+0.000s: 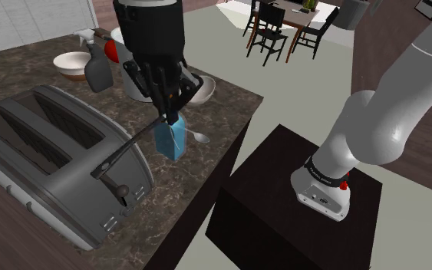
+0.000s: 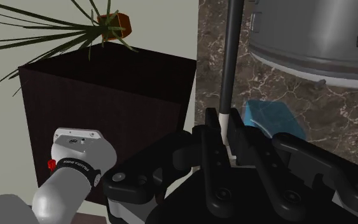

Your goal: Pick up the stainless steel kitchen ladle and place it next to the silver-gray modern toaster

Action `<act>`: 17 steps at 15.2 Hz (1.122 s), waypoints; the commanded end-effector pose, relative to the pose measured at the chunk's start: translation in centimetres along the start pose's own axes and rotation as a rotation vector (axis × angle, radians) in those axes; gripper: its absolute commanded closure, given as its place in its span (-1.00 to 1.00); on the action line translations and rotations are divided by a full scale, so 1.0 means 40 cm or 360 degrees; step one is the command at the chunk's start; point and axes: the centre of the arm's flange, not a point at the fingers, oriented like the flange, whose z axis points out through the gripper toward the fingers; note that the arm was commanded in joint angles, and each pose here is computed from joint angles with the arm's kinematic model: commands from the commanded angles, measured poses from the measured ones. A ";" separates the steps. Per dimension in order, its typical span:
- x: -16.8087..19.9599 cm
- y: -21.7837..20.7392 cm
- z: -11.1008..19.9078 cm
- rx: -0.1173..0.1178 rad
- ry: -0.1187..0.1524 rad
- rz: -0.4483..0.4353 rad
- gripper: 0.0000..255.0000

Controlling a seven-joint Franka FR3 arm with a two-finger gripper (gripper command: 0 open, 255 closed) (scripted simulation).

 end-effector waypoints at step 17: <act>-0.068 0.014 0.206 0.0000 0.0000 0.0003 1.00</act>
